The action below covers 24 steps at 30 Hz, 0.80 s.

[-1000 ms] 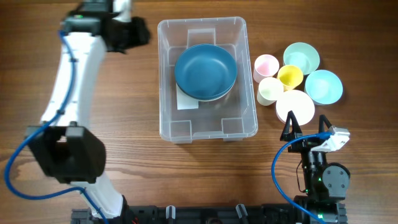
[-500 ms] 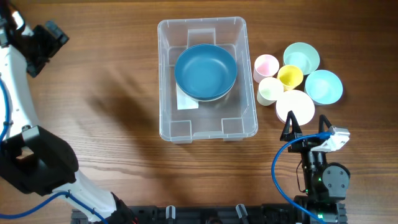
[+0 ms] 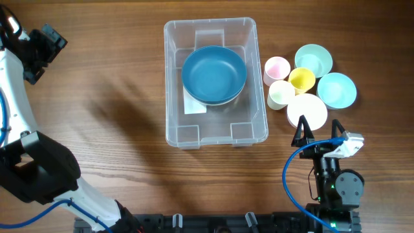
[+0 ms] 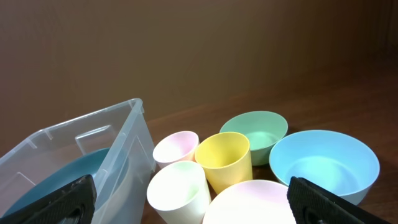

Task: Pack container

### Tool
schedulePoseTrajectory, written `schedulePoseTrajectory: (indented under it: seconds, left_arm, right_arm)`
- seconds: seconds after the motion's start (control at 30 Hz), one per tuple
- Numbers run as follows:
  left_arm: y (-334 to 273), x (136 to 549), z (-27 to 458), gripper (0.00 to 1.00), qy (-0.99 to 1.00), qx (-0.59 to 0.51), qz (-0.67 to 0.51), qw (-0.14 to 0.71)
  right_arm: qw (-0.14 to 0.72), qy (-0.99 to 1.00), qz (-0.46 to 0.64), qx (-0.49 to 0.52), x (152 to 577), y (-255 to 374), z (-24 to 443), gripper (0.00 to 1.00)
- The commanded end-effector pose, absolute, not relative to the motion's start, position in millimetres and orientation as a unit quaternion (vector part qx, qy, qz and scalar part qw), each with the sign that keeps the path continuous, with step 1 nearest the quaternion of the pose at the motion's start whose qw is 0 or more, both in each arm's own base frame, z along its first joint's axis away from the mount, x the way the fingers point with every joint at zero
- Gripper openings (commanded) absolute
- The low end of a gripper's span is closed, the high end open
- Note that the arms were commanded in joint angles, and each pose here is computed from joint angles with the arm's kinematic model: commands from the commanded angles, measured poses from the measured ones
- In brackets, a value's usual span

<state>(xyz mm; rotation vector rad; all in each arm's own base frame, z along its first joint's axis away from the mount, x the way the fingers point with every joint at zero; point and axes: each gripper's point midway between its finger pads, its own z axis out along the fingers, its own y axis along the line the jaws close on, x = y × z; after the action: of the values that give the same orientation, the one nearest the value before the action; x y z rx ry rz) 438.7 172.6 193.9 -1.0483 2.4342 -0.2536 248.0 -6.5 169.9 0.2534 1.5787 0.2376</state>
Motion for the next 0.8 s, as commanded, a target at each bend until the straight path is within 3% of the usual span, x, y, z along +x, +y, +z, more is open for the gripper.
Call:
schedulePoseTrajectory:
  seconds: [0.0,0.3,0.47,0.77]
  left_arm:
    - [174.4,439.0,215.0,1.00,0.881,-0.385,-0.092,0.261]
    - [174.4,439.0,215.0,1.00,0.881,-0.385,-0.092,0.261]
    - [174.4,439.0,215.0,1.00,0.881,-0.385,-0.092,0.261]
    - [174.4,439.0,215.0,1.00,0.881,-0.385,-0.092,0.261]
  right_arm:
    - [0.689,0.707,0.115,0.110,248.3,-3.0,169.7,1.00]
    - [0.704,0.689,0.063,0.161,246.6,-28.9,175.1,1.00]
    - [0.752,0.631,0.039,0.186,239.4,-44.7,217.6,1.00]
    - [0.702,0.658,-0.107,0.248,230.7,-95.5,269.1,1.00]
